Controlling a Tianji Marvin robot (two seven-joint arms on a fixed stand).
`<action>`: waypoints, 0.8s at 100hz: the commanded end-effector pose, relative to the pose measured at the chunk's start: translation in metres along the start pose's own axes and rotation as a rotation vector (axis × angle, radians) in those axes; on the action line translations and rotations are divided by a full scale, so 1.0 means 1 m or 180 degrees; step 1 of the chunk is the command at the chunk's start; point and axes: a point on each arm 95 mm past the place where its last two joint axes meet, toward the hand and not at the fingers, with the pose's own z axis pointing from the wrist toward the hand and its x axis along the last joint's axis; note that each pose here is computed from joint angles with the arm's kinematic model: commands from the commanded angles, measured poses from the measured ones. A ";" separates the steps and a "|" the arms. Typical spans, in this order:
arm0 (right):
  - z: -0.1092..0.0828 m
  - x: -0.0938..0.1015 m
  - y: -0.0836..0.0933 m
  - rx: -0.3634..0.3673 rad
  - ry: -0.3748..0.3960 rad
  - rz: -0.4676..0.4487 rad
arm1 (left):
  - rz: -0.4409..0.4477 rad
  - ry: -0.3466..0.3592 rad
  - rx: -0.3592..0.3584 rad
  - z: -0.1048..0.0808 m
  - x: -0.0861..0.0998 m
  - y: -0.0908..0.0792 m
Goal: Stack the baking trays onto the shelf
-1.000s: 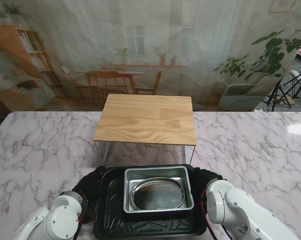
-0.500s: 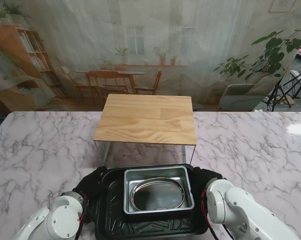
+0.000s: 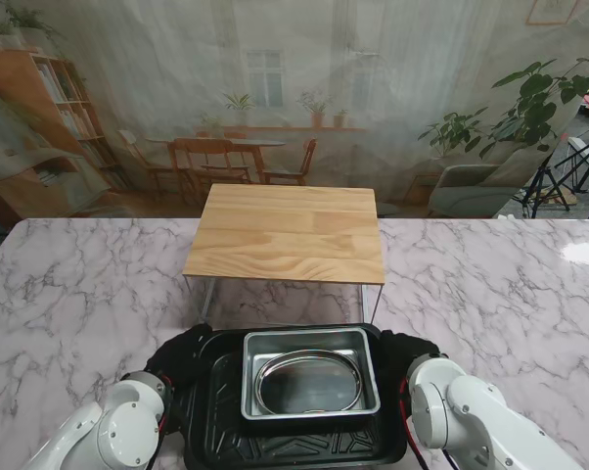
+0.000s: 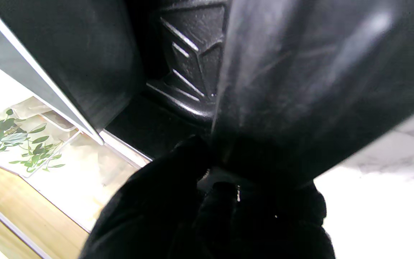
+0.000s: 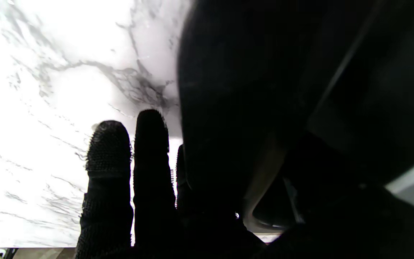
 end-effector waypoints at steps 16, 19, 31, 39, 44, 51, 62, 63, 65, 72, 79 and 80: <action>0.005 0.015 -0.016 0.0192 0.0032 0.0162 | 0.0041 0.0033 -0.0003 0.007 0.004 0.001; 0.005 0.015 -0.016 0.0188 0.0026 0.0173 | 0.0039 0.0038 -0.0003 0.007 0.004 0.001; 0.006 0.017 -0.017 0.0197 0.0009 0.0207 | -0.0018 0.0072 -0.0063 0.004 0.004 0.001; 0.006 0.017 -0.017 0.0199 0.0001 0.0225 | -0.0096 0.0090 -0.0204 -0.002 0.003 0.000; 0.006 0.017 -0.017 0.0192 -0.0005 0.0228 | -0.0144 0.0090 -0.0316 -0.008 0.002 -0.001; 0.007 0.017 -0.017 0.0188 -0.0008 0.0227 | -0.0149 0.0065 -0.0396 -0.013 0.001 -0.002; 0.007 0.018 -0.017 0.0196 -0.0014 0.0224 | 0.0019 -0.0030 -0.0445 -0.017 0.000 -0.003; 0.007 0.018 -0.017 0.0197 -0.0015 0.0223 | 0.0031 -0.0039 -0.0442 -0.017 0.000 -0.003; 0.007 0.018 -0.018 0.0200 -0.0015 0.0222 | 0.0056 -0.0056 -0.0442 -0.017 -0.001 -0.003; 0.008 0.018 -0.018 0.0206 -0.0013 0.0220 | 0.0157 -0.0107 -0.0447 -0.016 -0.002 -0.002; 0.008 0.019 -0.018 0.0213 -0.0014 0.0218 | 0.0206 -0.0129 -0.0420 -0.014 -0.001 0.002; 0.008 0.019 -0.018 0.0213 -0.0014 0.0218 | 0.0204 -0.0131 -0.0415 -0.013 -0.001 0.002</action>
